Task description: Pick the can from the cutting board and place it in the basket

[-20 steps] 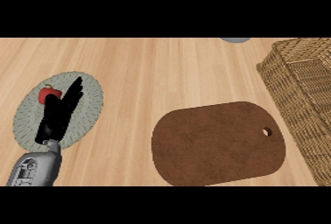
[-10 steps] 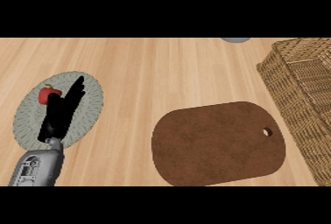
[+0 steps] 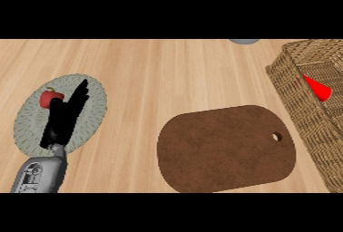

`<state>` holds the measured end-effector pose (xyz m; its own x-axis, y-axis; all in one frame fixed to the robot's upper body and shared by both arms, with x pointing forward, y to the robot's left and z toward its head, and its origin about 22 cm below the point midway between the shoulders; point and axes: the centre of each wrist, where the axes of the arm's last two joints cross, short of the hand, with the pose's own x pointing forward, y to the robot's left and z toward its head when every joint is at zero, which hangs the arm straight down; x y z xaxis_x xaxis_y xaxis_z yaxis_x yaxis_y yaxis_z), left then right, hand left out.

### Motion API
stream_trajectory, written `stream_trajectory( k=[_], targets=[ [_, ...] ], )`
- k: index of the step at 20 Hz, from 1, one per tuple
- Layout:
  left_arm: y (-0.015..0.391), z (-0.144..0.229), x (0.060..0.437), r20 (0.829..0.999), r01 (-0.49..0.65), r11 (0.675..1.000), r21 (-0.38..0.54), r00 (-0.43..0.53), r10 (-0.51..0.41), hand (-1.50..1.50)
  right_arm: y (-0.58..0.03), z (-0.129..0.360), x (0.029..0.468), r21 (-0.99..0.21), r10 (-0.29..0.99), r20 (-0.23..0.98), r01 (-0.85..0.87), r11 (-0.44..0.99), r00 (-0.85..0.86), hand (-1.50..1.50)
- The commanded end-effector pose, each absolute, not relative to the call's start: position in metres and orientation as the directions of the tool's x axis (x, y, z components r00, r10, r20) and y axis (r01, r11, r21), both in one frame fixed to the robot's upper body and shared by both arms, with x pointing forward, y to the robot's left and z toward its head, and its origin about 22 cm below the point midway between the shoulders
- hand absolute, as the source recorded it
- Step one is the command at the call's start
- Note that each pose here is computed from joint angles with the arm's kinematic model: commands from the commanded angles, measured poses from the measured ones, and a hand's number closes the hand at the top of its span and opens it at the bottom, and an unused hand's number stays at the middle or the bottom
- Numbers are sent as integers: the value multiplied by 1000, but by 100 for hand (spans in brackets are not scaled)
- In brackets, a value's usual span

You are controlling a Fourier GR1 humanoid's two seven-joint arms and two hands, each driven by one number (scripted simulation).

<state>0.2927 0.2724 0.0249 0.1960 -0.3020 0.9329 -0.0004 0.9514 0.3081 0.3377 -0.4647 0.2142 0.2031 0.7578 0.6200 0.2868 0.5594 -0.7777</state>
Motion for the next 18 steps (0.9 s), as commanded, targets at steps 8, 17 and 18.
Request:
stream_trajectory(
  k=[8, 17, 18],
  targets=[
    [265, 29, 301, 933, 7, 955, 297, 212, -292, 0, -520, 230, 298, -570, 585, 784, 610, 550, 206, -150],
    [293, 37, 293, 931, -11, 951, 310, 208, -301, 0, -624, 236, 189, -506, 489, 842, 652, 565, 229, -150],
    [282, 23, 289, 935, -3, 954, 300, 200, -293, 0, -631, 237, 176, -492, 482, 849, 656, 573, 216, -150]
  ],
)
